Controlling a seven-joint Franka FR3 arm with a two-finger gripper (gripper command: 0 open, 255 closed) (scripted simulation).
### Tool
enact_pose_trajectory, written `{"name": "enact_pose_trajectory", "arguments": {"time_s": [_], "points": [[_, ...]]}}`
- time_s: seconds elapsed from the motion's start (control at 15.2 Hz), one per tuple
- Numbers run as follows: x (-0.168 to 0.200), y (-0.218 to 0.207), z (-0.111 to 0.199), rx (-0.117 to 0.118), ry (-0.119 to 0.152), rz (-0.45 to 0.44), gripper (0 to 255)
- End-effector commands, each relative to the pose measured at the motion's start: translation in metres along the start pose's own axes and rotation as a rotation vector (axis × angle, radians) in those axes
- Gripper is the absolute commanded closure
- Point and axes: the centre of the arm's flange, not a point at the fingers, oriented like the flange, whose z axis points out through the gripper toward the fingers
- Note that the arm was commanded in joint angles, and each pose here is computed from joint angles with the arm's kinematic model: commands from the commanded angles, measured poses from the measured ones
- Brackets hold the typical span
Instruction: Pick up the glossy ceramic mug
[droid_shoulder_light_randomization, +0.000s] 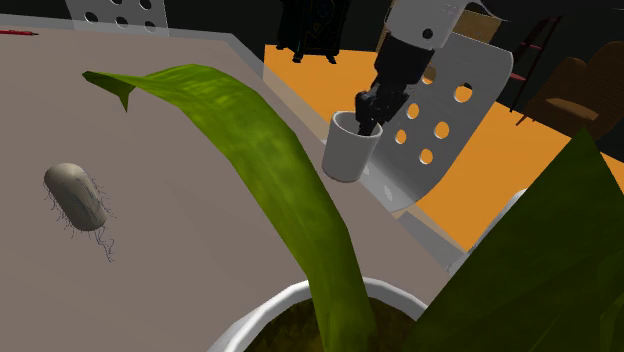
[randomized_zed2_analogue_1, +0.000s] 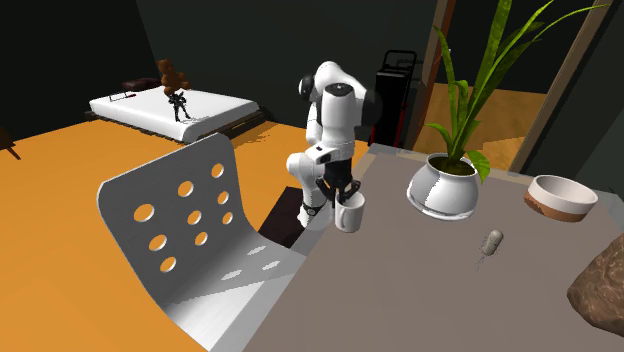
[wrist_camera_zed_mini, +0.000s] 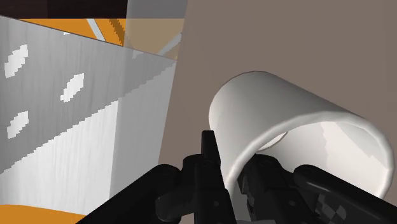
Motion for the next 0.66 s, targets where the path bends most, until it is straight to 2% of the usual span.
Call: {"name": "enact_pose_trajectory", "arguments": {"time_s": [0.0,0.46,0.59], "points": [[0.000,0.001,-0.012,0.000,0.000,0.000,255],[0.002,-0.001,-0.049,0.000,0.000,0.000,255],[0.002,-0.001,-0.050,0.000,0.000,0.000,255]]}}
